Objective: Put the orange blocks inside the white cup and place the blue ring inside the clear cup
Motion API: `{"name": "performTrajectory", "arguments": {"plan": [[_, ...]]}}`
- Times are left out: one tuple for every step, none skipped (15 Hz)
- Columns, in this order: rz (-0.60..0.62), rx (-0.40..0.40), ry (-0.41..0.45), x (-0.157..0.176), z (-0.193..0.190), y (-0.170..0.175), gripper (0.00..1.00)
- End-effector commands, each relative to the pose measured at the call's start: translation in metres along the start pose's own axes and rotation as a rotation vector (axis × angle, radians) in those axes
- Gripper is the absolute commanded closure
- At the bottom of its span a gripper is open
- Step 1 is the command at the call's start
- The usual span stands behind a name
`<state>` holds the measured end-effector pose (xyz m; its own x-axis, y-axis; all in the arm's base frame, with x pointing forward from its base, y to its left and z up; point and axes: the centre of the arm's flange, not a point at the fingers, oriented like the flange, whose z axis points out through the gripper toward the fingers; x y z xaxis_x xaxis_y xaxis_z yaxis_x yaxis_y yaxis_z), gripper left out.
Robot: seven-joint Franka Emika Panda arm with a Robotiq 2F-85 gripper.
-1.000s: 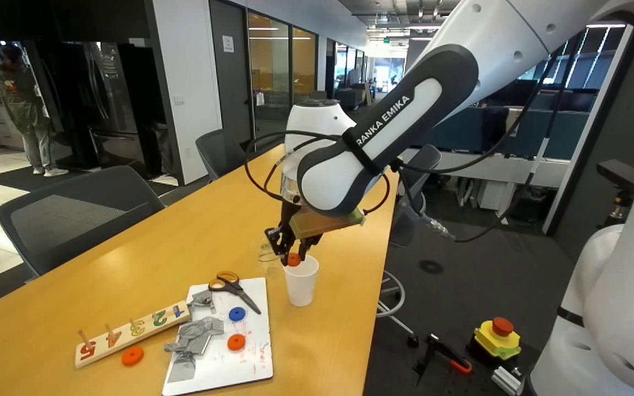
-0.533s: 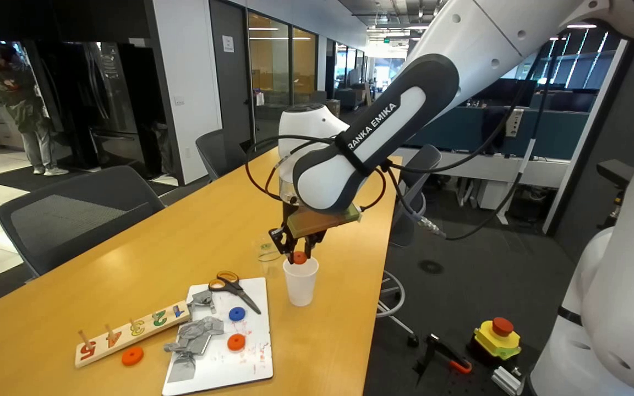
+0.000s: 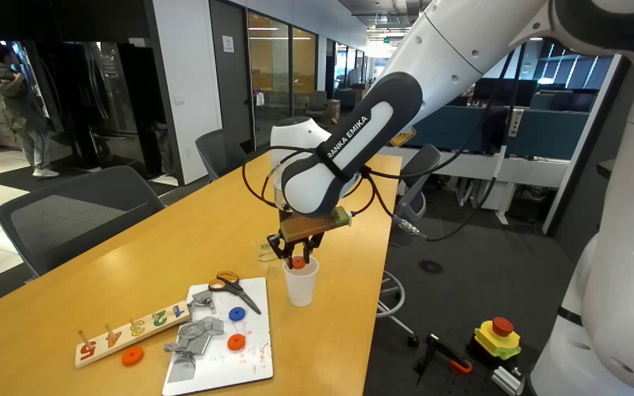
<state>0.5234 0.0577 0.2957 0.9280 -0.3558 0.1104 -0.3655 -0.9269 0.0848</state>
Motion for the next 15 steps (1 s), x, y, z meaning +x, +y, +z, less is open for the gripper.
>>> {"name": "performTrajectory", "arguments": {"plan": [[0.023,-0.021,0.012,0.016,-0.003,-0.007,0.83],[0.026,-0.021,0.011,0.017,-0.003,-0.006,0.82],[0.030,-0.021,0.006,0.018,-0.003,-0.006,0.33],[0.030,-0.018,-0.001,0.018,-0.003,-0.006,0.32],[0.031,-0.021,-0.002,0.019,-0.003,-0.006,0.26],[0.032,-0.025,-0.003,0.016,-0.007,-0.006,0.19],[0.029,-0.030,-0.003,0.015,-0.010,-0.007,0.10],[0.025,-0.029,0.002,0.013,-0.017,-0.009,0.03],[0.016,-0.020,0.003,0.011,-0.023,-0.011,0.00],[0.001,-0.006,0.008,0.009,-0.030,-0.016,0.00],[-0.010,0.008,0.019,0.005,-0.037,-0.022,0.00],[-0.029,0.021,0.026,0.001,-0.043,-0.030,0.00],[-0.039,0.039,0.028,-0.004,-0.048,-0.042,0.00],[-0.050,0.060,0.024,-0.009,-0.052,-0.052,0.00],[-0.053,0.082,0.009,-0.015,-0.054,-0.065,0.00]]}}
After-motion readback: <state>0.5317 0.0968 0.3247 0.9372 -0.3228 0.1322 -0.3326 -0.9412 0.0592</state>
